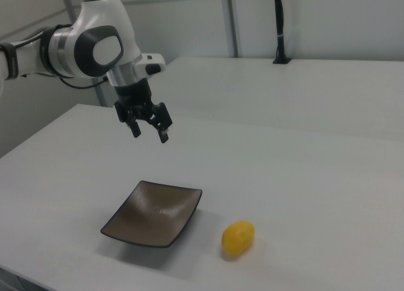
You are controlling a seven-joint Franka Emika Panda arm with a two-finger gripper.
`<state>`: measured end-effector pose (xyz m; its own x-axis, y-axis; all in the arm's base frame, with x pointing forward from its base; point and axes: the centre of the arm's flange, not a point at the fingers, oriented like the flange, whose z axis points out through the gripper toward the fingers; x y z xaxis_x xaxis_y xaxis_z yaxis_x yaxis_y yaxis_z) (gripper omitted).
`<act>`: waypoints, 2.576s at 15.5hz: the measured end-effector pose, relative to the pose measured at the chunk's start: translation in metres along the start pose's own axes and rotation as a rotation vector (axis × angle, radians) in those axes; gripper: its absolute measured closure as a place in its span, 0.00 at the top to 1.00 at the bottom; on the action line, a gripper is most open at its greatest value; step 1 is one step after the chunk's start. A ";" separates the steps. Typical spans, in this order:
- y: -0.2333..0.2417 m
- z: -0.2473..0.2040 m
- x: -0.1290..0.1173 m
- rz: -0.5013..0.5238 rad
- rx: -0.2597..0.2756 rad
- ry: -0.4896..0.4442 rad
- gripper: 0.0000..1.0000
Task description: Put potatoes on a ceramic plate
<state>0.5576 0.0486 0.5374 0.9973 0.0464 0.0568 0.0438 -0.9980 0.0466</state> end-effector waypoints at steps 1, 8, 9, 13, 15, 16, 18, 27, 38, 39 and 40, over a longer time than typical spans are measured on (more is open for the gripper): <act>0.004 -0.004 -0.001 0.006 0.000 0.007 1.00; 0.004 -0.004 -0.001 0.006 0.000 0.007 1.00; 0.004 -0.004 -0.001 0.006 0.000 0.007 1.00; 0.004 -0.005 -0.001 0.006 0.000 0.008 1.00; 0.004 -0.005 -0.001 0.006 0.000 0.009 1.00; 0.004 -0.006 -0.001 0.006 0.000 0.011 1.00; 0.004 -0.009 -0.001 0.007 0.000 0.020 1.00; 0.033 -0.027 -0.007 -0.075 -0.007 0.056 1.00; 0.136 0.012 -0.013 0.093 -0.031 0.062 1.00; 0.146 0.023 -0.014 0.109 -0.035 0.049 1.00; 0.155 0.034 -0.014 0.124 -0.037 0.038 1.00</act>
<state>0.5521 -0.1078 0.5099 0.9920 -0.0746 0.1021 -0.0823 -0.9939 0.0731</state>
